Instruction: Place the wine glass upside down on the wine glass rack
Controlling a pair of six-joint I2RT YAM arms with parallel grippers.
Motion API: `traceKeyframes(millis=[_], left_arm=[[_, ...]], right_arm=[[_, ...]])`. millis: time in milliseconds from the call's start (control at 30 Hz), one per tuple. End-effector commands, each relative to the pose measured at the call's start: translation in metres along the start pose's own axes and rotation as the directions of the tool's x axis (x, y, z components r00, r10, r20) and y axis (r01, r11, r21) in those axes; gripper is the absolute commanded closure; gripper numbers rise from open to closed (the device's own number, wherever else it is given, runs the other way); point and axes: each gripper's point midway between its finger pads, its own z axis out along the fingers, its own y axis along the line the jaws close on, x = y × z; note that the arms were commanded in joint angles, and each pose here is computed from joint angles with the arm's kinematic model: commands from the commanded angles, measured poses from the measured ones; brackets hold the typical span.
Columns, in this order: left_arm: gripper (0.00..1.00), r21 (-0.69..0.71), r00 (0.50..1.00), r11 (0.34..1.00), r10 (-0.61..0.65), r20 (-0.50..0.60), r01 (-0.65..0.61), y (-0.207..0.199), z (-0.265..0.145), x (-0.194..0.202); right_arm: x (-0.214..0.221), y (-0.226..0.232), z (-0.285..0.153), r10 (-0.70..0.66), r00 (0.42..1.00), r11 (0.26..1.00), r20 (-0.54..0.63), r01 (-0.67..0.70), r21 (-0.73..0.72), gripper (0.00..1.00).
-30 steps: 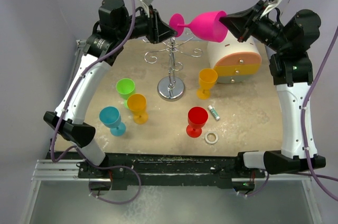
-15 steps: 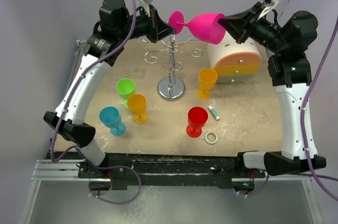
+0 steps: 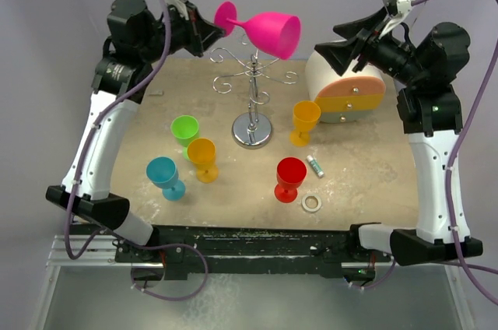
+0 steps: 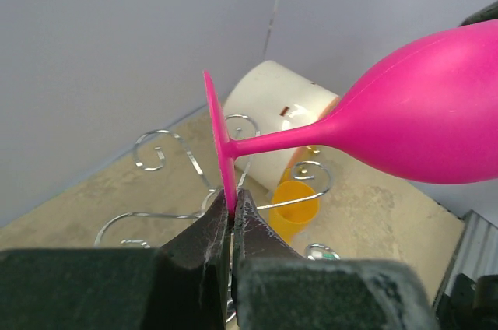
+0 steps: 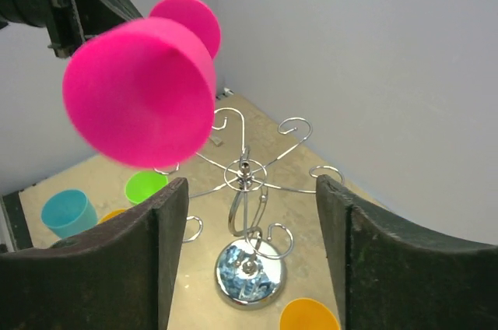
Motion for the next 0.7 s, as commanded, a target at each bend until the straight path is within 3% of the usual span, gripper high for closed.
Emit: traceKeyframes(millis=[0,133,233,467,667], left_arm=[[1.00,-0.117,0.990,0.989,0.099,0.104,-0.087,0.018,-0.040,-0.039],[1.00,-0.279,0.975,0.946,0.199,0.099,-0.165,0.044,-0.070,-0.049],[1.00,-0.418,0.942,0.861,0.334,0.033,-0.291,0.064,-0.093,-0.055],[1.00,-0.669,0.833,0.556,0.524,-0.178,-0.493,0.103,-0.159,-0.074],[1.00,-0.723,0.729,0.296,0.554,-0.403,-0.624,0.127,-0.210,-0.070]], right_arm=[[-0.016,0.006,-0.015,-0.085,0.996,0.996,0.021,0.084,0.041,0.25],[-0.016,0.000,-0.023,-0.121,0.993,0.987,0.001,0.120,0.106,0.15],[-0.009,-0.009,-0.027,-0.148,0.988,0.977,-0.032,0.151,0.149,0.12],[0.049,-0.034,-0.024,-0.217,0.962,0.957,-0.167,0.243,0.158,0.08],[0.094,-0.049,-0.032,-0.236,0.938,0.940,-0.254,0.287,0.187,0.07]])
